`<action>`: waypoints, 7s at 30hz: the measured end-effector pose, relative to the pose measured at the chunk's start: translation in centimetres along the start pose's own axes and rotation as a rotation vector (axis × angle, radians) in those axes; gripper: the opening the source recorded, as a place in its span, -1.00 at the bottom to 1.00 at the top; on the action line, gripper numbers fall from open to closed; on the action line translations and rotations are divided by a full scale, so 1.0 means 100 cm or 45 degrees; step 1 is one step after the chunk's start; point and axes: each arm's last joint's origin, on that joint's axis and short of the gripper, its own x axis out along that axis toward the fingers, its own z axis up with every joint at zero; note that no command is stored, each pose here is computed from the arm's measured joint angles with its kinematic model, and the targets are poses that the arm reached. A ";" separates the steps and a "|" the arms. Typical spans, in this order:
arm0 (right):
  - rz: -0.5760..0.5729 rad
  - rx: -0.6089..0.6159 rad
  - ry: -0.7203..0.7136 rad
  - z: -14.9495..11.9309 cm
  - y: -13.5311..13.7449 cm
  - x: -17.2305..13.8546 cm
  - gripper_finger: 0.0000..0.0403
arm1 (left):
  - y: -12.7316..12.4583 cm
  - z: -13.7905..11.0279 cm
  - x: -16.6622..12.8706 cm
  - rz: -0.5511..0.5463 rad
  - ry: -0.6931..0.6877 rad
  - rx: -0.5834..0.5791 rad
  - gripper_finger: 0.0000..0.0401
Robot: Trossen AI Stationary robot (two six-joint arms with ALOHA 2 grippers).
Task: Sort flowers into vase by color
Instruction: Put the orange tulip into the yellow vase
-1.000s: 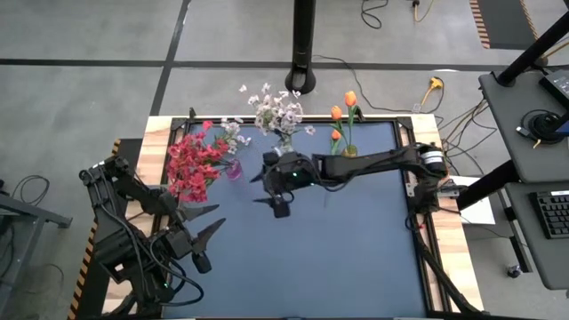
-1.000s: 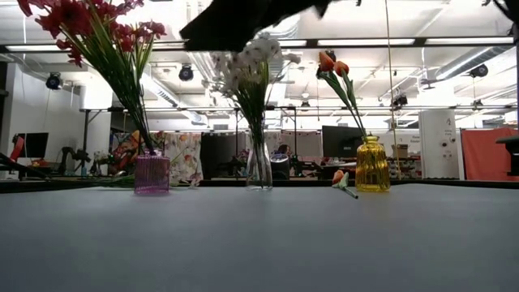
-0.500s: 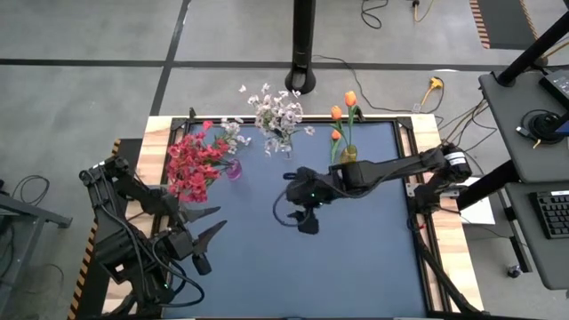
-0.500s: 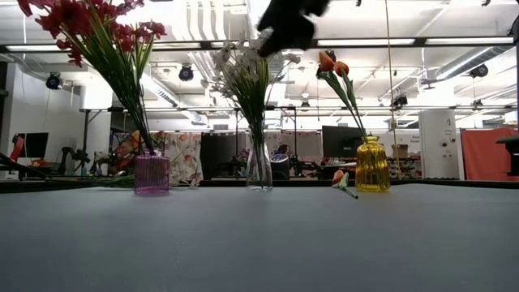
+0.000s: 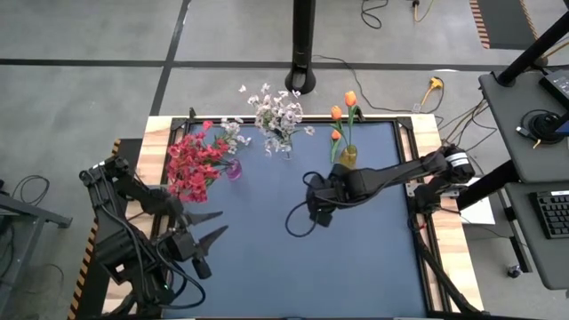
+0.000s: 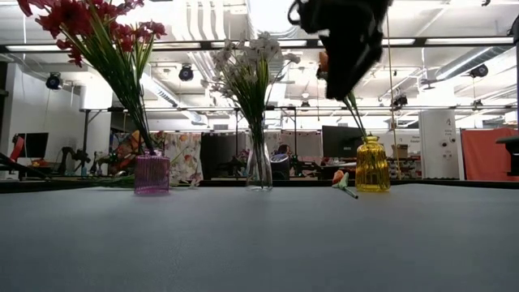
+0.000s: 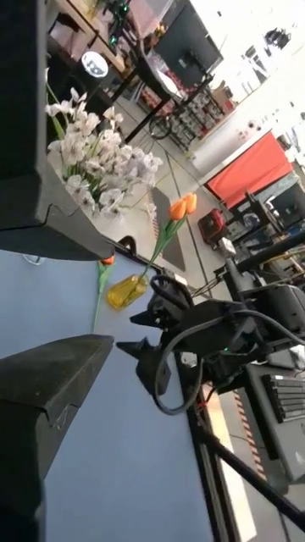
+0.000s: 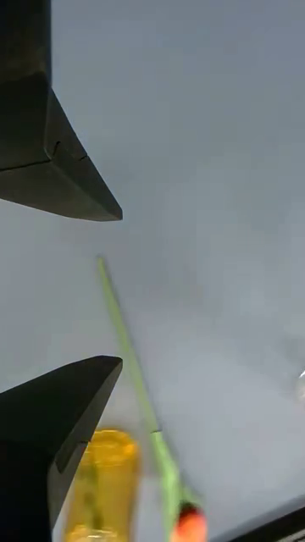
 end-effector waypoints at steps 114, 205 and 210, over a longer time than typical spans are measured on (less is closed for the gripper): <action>0.118 0.246 -0.062 -0.060 -0.032 0.148 -0.03 | -0.021 0.021 0.043 0.070 0.051 0.075 -0.32; -0.501 0.416 -1.956 -0.103 -0.172 0.016 -0.94 | -0.017 0.022 0.055 0.114 0.078 0.101 -0.32; -0.516 0.409 -1.953 -0.103 -0.173 0.016 -0.94 | -0.016 0.022 0.056 0.121 0.082 0.101 -0.32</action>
